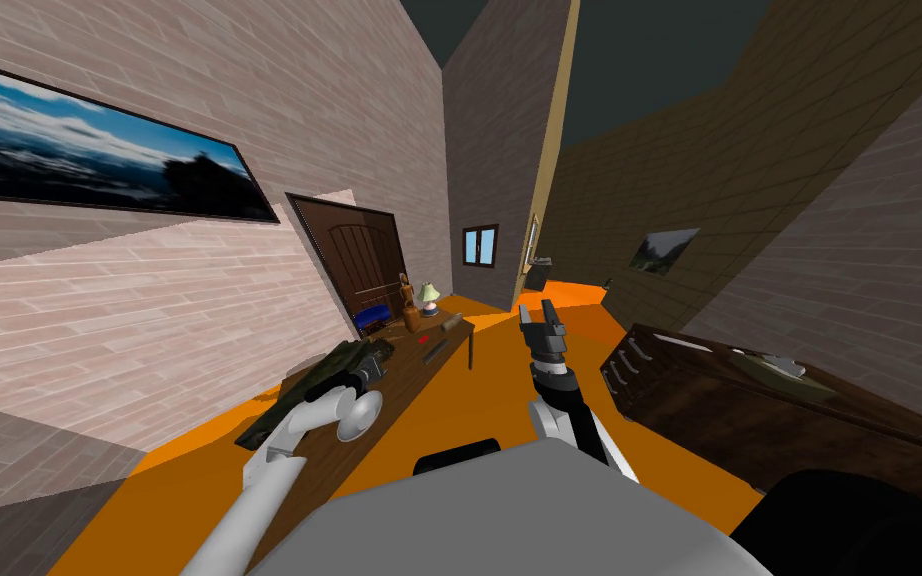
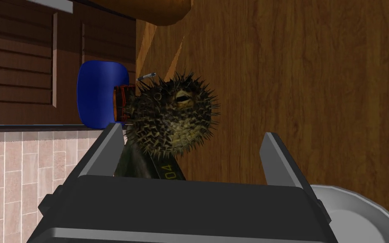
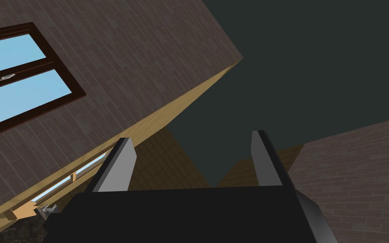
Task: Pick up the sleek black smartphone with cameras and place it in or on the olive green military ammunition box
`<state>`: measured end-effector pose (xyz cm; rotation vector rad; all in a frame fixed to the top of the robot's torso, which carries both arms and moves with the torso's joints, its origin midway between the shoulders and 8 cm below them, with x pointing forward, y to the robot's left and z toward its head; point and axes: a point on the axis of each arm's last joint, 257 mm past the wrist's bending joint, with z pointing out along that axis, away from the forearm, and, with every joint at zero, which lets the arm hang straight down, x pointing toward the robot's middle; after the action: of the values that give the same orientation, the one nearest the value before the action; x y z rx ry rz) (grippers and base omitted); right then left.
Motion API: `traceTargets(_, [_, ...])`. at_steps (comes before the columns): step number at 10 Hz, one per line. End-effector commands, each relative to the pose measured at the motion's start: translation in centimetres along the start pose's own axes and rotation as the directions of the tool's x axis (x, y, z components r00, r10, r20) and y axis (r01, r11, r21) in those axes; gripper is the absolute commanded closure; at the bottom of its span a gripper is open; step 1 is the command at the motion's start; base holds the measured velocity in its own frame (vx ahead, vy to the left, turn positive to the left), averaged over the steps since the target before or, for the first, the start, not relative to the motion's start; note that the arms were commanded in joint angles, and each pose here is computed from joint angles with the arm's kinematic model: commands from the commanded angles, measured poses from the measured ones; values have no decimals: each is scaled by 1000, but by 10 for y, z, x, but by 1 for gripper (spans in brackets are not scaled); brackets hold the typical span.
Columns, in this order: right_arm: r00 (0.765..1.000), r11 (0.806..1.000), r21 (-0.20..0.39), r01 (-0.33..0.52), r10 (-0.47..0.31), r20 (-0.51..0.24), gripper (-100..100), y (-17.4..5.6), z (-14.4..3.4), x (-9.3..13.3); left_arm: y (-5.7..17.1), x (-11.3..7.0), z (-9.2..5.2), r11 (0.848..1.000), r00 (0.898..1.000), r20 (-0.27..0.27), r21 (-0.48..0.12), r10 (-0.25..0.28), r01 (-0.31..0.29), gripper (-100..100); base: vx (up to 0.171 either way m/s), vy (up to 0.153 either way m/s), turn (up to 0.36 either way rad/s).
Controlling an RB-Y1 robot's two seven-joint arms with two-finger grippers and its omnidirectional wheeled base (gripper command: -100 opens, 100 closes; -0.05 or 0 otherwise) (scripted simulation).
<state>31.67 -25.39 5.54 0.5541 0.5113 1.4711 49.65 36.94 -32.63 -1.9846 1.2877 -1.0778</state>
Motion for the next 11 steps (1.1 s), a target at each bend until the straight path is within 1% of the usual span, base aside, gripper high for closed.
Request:
traceTargets(1, [1000,1000,0,0,0,0,0,0,0,0,6,-13,6,998,999,26,-52,-44,45,-100,-3,21,-108])
traceTargets(2, [1000,1000,0,0,0,0,0,0,0,0,12,-15,6,996,998,35,-78,-43,46,-100,-5,23,-55])
traceTargets(3, [1000,1000,0,0,0,0,0,0,0,0,14,-26,9,990,995,56,-108,-80,86,-100,-8,23,-92])
traceTargets(4, [1000,1000,0,0,0,0,0,0,0,0,20,-28,8,987,995,65,-131,-79,87,-100,-6,24,-67])
traceTargets(5, [1000,1000,0,0,0,0,0,0,0,0,21,-28,8,987,995,66,-135,-79,88,-100,1,13,1])
traceTargets(6, [1000,1000,0,0,0,0,0,0,0,0,26,-40,10,976,989,94,-174,-115,130,-100,1,22,-103])
traceTargets(7, [1000,1000,0,0,0,0,0,0,0,0,29,-40,9,974,989,98,-186,-114,131,-100,-1,26,-67])
traceTargets(8, [1000,1000,0,0,0,0,0,0,0,0,32,-51,10,960,981,127,-218,-149,175,-100,-5,28,-102])
traceTargets(9, [1000,1000,0,0,0,0,0,0,0,0,36,-52,9,957,980,132,-232,-148,176,-100,-6,30,-63])
traceTargets(10, [1000,1000,0,0,0,0,0,0,0,0,39,-61,9,940,971,160,-264,-179,217,-100,-11,38,-106])
traceTargets(11, [1000,1000,0,0,0,0,0,0,0,0,43,-63,8,936,969,167,-274,-180,221,-100,-8,32,-53])
